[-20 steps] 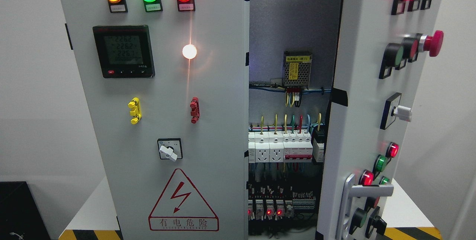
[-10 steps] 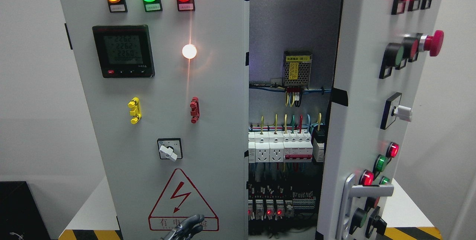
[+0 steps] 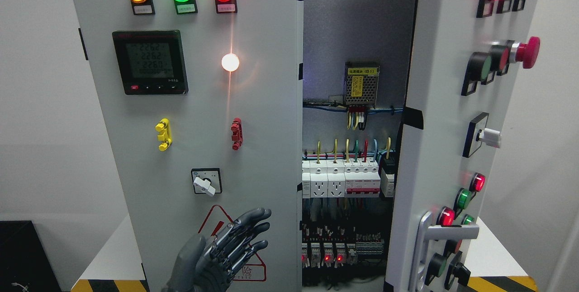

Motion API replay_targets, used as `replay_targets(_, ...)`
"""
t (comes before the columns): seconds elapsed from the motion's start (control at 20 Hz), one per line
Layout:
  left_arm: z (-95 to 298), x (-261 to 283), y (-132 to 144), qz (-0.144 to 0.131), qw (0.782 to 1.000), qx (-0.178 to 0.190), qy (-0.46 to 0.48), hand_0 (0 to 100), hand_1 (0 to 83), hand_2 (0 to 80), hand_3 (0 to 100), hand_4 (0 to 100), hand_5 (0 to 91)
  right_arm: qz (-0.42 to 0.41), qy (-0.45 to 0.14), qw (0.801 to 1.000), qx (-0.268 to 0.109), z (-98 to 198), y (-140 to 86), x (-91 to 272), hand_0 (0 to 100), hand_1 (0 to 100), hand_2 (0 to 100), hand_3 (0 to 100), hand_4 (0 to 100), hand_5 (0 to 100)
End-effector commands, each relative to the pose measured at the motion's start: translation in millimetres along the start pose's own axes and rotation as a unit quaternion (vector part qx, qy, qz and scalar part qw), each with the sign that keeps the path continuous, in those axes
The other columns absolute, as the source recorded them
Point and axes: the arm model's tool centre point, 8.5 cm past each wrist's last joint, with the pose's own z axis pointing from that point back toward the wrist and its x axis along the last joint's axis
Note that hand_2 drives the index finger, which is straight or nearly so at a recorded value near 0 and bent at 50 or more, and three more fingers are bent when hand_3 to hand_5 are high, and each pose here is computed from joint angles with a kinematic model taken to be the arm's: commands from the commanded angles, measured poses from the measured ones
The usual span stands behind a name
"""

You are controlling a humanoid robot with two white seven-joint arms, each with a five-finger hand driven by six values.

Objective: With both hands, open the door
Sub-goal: 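Raise the left hand toward the gap at the open door's edge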

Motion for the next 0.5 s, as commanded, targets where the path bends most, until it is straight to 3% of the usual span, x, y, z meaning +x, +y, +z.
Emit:
replay_targets(0.0, -39, 48, -7, 0.015, 0.998, -0.053, -0.018, 0, 0.0, 0.0, 0, 0, 0.0, -0.011, -0.001, 1.0, 0.0, 0, 0, 0, 19, 0, 0, 0, 0, 0)
replay_targets(0.15, -55, 80, -3, 0.031, 0.997, -0.069, -0.025, 0, 0.0, 0.0, 0, 0, 0.0, -0.011, -0.001, 1.0, 0.0, 0, 0, 0, 19, 0, 0, 0, 0, 0)
replay_targets(0.45, -81, 127, -8, 0.028, 0.994, -0.102, -0.033, 0, 0.0, 0.0, 0, 0, 0.0, -0.011, -0.001, 1.0, 0.0, 0, 0, 0, 19, 0, 0, 0, 0, 0)
